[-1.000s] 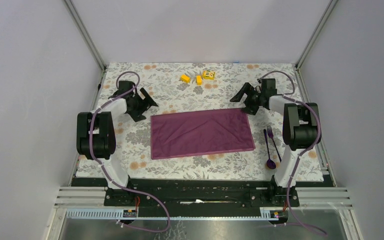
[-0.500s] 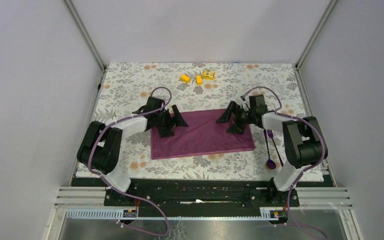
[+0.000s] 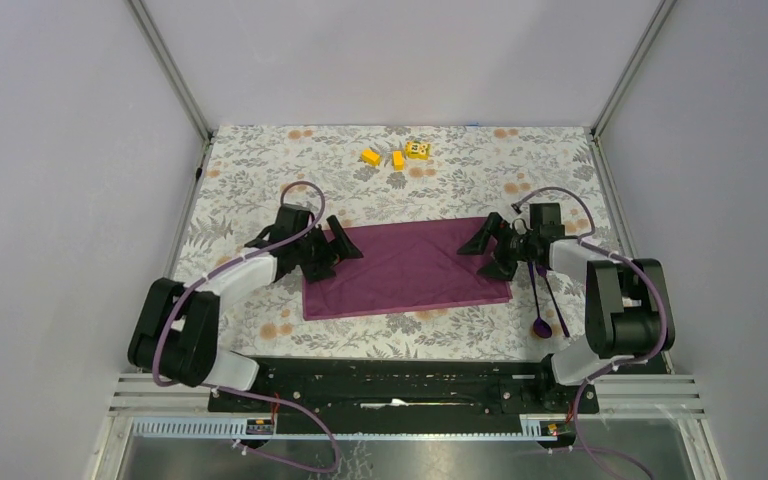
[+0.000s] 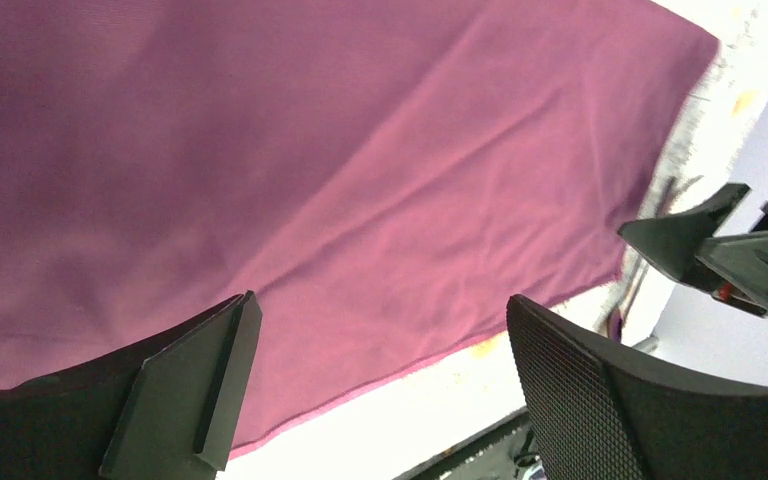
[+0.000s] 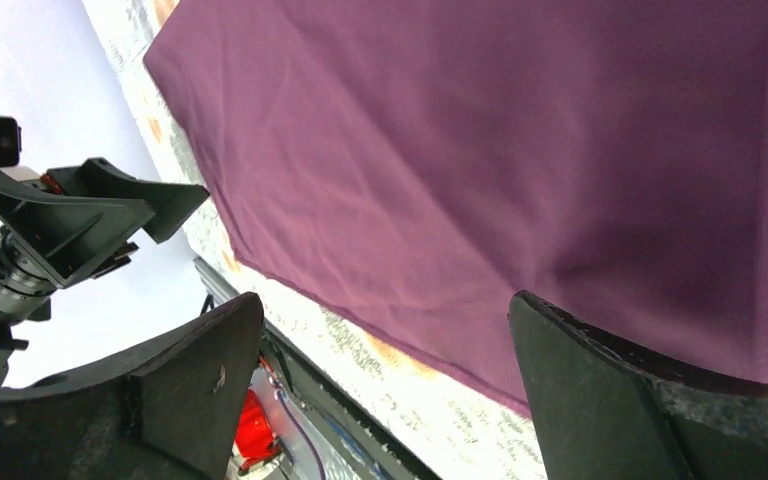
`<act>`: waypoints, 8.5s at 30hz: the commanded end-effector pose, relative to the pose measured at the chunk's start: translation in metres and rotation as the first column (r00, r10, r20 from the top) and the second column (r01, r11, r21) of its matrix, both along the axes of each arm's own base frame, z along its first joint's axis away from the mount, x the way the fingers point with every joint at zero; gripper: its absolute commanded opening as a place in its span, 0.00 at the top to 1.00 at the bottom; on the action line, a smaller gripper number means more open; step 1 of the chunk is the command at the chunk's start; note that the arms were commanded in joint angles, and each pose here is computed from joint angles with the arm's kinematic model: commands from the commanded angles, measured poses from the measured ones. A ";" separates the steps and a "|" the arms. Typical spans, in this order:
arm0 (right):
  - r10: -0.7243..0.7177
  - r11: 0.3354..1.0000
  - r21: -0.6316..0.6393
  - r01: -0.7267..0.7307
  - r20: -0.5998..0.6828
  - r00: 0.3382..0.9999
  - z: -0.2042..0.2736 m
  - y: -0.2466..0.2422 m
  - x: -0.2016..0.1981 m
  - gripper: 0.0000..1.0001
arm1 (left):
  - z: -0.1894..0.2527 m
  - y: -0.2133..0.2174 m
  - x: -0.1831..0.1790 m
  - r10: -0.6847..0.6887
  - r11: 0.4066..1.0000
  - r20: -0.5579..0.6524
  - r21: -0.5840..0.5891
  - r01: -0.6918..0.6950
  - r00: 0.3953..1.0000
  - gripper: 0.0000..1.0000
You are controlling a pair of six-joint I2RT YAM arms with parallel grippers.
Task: Fold the napkin into a case and place the utensils inside
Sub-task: Smooth out the rectangle-folded napkin at the center of the board, then pick up the rectangle-folded napkin from the center of the board, then fold the rectangle-folded napkin at the center of the board.
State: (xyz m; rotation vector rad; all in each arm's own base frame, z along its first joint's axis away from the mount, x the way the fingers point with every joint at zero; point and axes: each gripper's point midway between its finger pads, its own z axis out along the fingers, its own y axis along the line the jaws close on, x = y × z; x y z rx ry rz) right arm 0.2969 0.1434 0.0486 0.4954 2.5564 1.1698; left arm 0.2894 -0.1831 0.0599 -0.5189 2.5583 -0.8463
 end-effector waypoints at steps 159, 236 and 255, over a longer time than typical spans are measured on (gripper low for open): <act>0.710 0.699 -0.223 -0.679 0.109 0.696 0.018 0.274 -0.013 1.00 | 0.155 0.031 -0.064 -0.041 0.997 0.389 0.074 0.013 0.920 0.01; 0.635 0.765 -0.216 -0.606 0.096 0.767 0.029 0.312 -0.002 0.97 | 0.148 0.031 -0.076 -0.052 0.998 0.368 0.056 0.034 0.928 0.01; 0.619 0.784 -0.136 -0.605 0.118 0.776 0.031 0.338 0.011 0.52 | 0.139 0.031 -0.073 -0.055 0.997 0.353 0.074 0.031 0.934 0.01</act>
